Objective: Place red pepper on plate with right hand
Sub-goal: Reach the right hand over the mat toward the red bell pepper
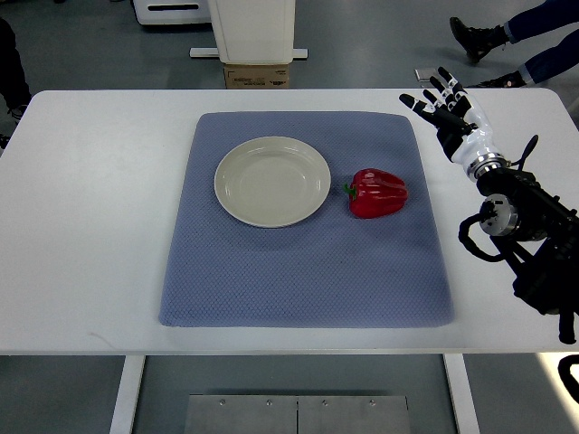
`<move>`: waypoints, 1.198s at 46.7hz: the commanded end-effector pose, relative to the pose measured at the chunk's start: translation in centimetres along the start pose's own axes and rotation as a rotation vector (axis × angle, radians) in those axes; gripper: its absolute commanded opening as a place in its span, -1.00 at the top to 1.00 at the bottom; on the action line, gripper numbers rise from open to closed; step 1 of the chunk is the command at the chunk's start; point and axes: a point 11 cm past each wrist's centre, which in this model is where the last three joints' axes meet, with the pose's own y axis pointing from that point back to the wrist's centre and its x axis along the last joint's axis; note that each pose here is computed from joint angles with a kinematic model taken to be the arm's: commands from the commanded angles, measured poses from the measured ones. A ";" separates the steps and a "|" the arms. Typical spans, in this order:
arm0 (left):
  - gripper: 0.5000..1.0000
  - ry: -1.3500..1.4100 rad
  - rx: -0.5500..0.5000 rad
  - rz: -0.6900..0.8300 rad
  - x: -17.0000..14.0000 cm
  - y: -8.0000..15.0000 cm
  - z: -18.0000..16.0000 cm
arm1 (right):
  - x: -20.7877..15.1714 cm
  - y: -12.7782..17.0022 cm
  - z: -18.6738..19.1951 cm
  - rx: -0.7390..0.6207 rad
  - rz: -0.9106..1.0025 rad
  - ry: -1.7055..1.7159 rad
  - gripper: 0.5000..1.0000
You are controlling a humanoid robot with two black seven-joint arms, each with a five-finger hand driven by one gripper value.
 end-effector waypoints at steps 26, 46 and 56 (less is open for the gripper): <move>-1.00 0.000 0.001 -0.001 0.0 0.0 -0.1 | -1.2 0.6 -3.1 -0.057 -0.324 0.502 -0.99; -1.00 0.000 0.001 0.001 0.0 0.0 -0.1 | -2.8 1.5 -3.2 -0.094 -0.502 0.732 -0.99; -1.00 0.000 0.001 0.001 0.0 0.0 -0.1 | -3.6 1.8 -3.1 -0.124 -0.584 0.848 -0.98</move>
